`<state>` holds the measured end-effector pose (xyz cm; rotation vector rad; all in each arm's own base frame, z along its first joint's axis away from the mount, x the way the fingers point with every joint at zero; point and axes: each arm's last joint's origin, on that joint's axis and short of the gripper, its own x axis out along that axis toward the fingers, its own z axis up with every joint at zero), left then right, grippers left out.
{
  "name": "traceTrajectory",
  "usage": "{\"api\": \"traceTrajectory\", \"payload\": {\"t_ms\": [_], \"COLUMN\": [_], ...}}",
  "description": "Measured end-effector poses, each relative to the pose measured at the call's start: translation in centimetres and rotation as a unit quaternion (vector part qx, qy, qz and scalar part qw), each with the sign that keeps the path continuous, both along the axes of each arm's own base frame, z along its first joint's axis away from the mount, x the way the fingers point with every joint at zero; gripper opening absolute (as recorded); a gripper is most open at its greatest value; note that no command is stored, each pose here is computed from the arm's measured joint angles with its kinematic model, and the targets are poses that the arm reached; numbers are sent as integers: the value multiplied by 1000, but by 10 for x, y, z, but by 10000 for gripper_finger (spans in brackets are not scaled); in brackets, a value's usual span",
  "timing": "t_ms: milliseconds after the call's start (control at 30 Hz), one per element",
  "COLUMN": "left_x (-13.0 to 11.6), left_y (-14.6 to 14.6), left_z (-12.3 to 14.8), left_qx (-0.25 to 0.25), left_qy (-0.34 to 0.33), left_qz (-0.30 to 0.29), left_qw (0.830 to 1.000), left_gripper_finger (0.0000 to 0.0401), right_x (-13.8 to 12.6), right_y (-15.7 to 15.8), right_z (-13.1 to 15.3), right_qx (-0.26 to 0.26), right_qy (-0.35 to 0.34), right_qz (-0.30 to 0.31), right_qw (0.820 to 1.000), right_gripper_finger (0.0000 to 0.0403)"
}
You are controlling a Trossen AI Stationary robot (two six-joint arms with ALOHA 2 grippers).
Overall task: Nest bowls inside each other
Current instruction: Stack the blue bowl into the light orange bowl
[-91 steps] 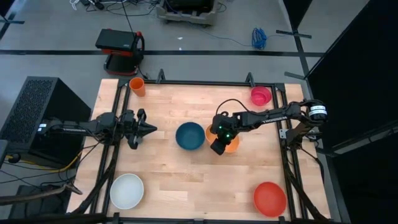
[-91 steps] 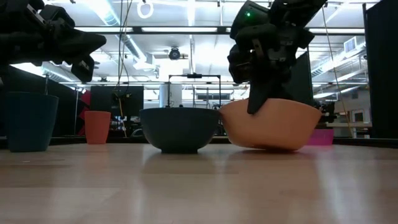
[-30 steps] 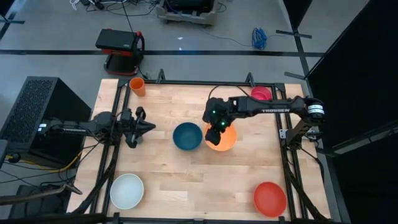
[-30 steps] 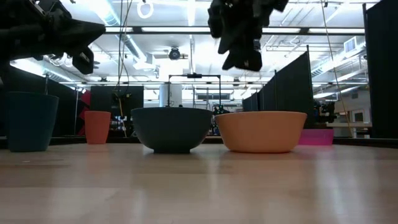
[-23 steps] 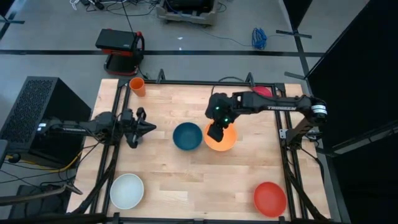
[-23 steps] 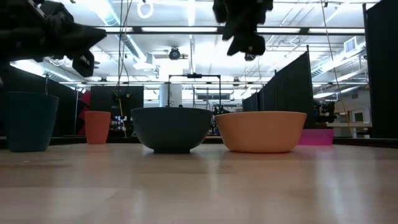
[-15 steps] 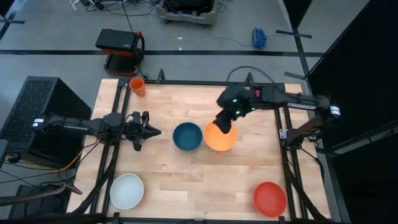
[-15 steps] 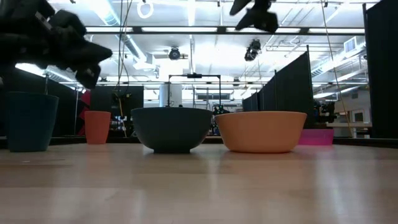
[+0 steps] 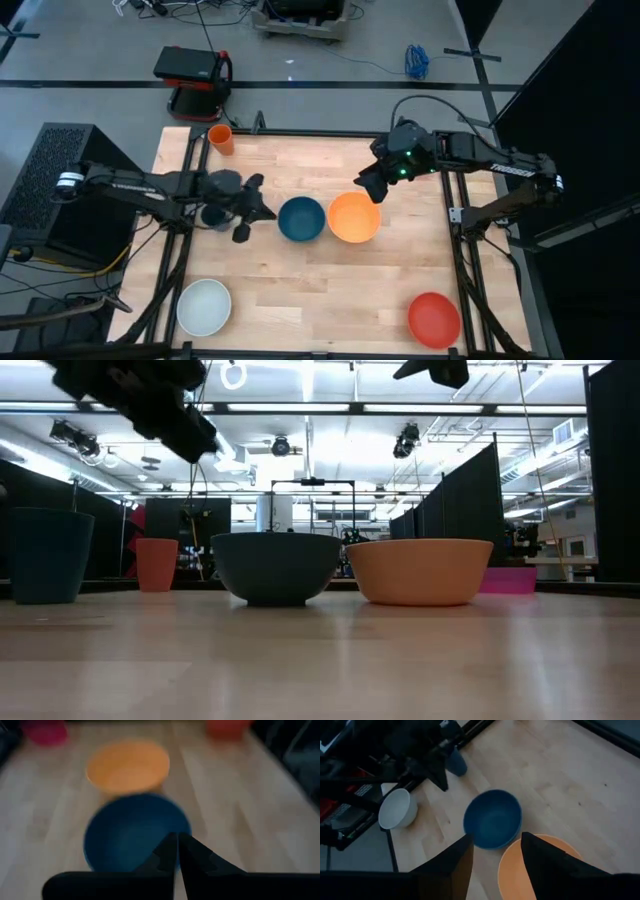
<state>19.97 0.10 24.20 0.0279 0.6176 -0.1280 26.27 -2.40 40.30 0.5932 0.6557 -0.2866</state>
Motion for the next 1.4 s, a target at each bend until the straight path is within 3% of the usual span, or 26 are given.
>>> {"api": "traceTrajectory", "payload": {"t_ms": [267,500,1067,1400], "left_x": [24,36,55,67], "left_y": [0,1,-8,-11], "left_z": [-6,-7,-21,-41], "left_qx": [26,52,154,170], "left_qy": [80,111,142,167], "left_qz": [-26,-34,-122,-150], "left_qw": [996,992,970,959], "left_gripper_finger": [41,163,346,291], "right_x": [-7,-11,-12,-12], "right_y": [3,4,4,1], "right_z": [5,4,3,3], "right_qx": [0,-4,-11,-17], "right_qy": [-9,3,10,11], "right_qz": [-1,4,9,10], "right_qw": [1000,1000,1000,1000], "right_gripper_finger": [173,169,175,158]}}
